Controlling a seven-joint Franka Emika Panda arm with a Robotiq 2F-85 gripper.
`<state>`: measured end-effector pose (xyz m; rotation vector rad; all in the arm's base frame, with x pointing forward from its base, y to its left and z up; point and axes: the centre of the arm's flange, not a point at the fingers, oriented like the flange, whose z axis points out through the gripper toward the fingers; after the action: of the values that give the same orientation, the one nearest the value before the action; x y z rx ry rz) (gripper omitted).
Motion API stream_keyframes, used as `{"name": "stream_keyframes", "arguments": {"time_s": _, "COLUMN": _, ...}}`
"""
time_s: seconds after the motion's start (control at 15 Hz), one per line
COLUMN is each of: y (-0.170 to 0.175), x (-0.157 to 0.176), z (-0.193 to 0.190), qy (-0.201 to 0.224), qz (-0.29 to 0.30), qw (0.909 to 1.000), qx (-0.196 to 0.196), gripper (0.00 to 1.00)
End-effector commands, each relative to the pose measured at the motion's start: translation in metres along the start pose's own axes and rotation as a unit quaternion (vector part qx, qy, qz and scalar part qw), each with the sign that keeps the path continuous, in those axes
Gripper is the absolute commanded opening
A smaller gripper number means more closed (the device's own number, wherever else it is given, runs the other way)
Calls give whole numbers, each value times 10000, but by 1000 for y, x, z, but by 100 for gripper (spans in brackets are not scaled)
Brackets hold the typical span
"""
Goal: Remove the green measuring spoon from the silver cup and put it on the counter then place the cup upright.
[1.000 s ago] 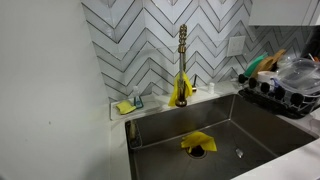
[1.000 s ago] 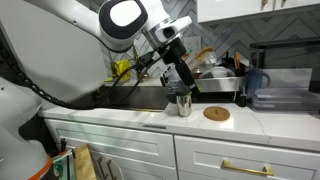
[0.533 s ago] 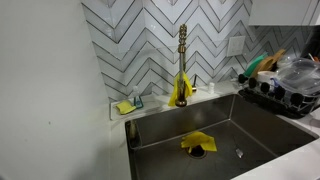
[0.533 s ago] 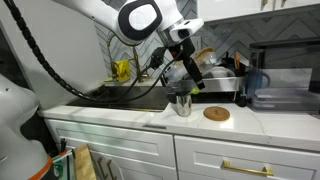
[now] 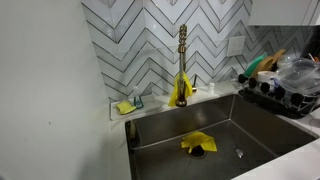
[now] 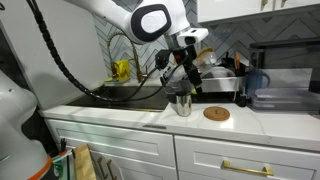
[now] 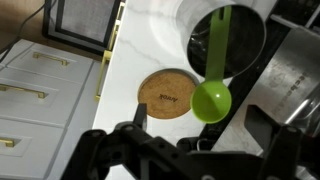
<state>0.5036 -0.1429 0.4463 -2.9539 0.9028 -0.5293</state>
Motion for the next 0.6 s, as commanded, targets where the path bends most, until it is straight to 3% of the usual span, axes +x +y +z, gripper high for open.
{"name": "stream_keyframes", "arguments": {"time_s": 0.0, "y": -8, "x": 7, "z": 9, "qy": -220, "qz": -108, "qw": 9997, "qx": 20, "gripper": 100}}
{"name": "stream_keyframes", "arguments": {"time_s": 0.53, "y": -27, "x": 9, "z": 27, "qy": -368, "qz": -282, "qw": 9989, "qx": 81, "gripper": 95}}
